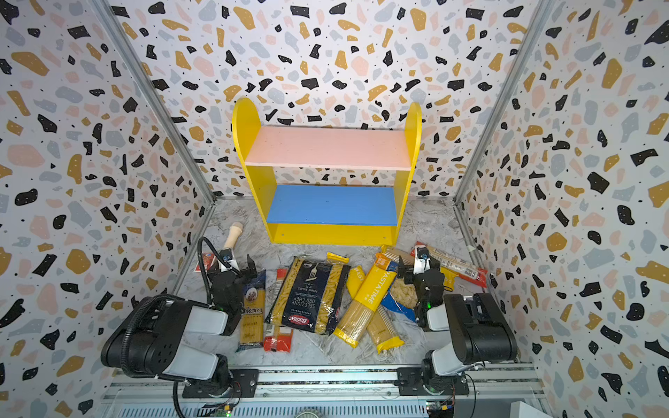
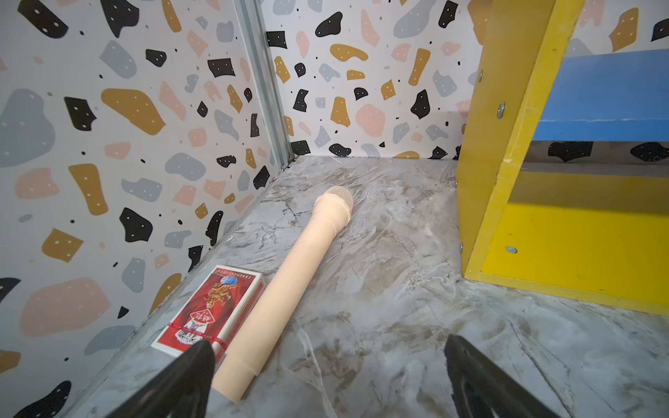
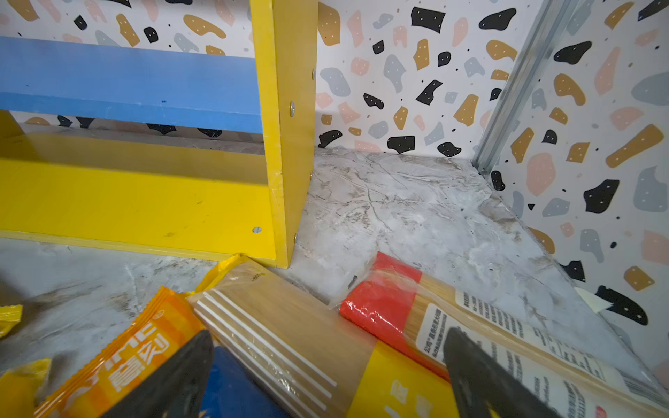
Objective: Place and organize the pasta boxes and bags onto the shelf
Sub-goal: 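Raise both grippers from rest toward the pasta pile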
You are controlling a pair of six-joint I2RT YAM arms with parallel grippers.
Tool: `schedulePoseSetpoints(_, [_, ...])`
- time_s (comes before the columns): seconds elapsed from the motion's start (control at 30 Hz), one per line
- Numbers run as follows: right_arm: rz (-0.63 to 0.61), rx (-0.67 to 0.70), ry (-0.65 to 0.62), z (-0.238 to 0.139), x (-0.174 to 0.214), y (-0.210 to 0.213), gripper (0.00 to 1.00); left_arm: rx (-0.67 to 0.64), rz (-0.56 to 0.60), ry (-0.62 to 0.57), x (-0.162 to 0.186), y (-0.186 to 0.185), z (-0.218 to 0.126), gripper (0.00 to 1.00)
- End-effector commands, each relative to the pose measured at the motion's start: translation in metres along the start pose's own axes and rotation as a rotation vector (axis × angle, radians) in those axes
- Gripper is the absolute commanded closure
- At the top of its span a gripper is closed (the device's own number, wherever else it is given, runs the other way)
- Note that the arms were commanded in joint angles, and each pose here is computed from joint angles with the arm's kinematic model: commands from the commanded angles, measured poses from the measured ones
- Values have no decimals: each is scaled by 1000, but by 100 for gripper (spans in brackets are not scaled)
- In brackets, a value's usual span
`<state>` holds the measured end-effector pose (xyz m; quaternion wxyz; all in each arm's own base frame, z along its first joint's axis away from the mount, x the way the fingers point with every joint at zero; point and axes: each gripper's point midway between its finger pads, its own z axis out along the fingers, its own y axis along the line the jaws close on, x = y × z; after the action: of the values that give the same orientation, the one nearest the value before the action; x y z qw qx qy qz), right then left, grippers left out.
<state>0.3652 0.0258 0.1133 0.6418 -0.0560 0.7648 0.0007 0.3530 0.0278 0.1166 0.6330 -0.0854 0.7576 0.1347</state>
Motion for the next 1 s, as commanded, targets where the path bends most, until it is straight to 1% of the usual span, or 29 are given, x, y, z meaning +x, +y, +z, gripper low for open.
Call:
schedulePoseSetpoints(0.0, [-9, 7, -24, 3, -9, -1, 1, -3, -22, -61, -18, 2, 0, 1])
schedulePoseSetpoints(0.63, [-7, 7, -27, 3, -10, -2, 1, -7, -26, -50, -17, 5, 6, 0])
schedulePoseSetpoints(0.8, [13, -24, -30, 2, -10, -3, 1, -1, -27, -44, -16, 5, 8, 0])
schedulePoseSetpoints(0.97, [12, -23, -29, 2, -9, -4, 1, 5, -30, -39, -16, 5, 10, 1])
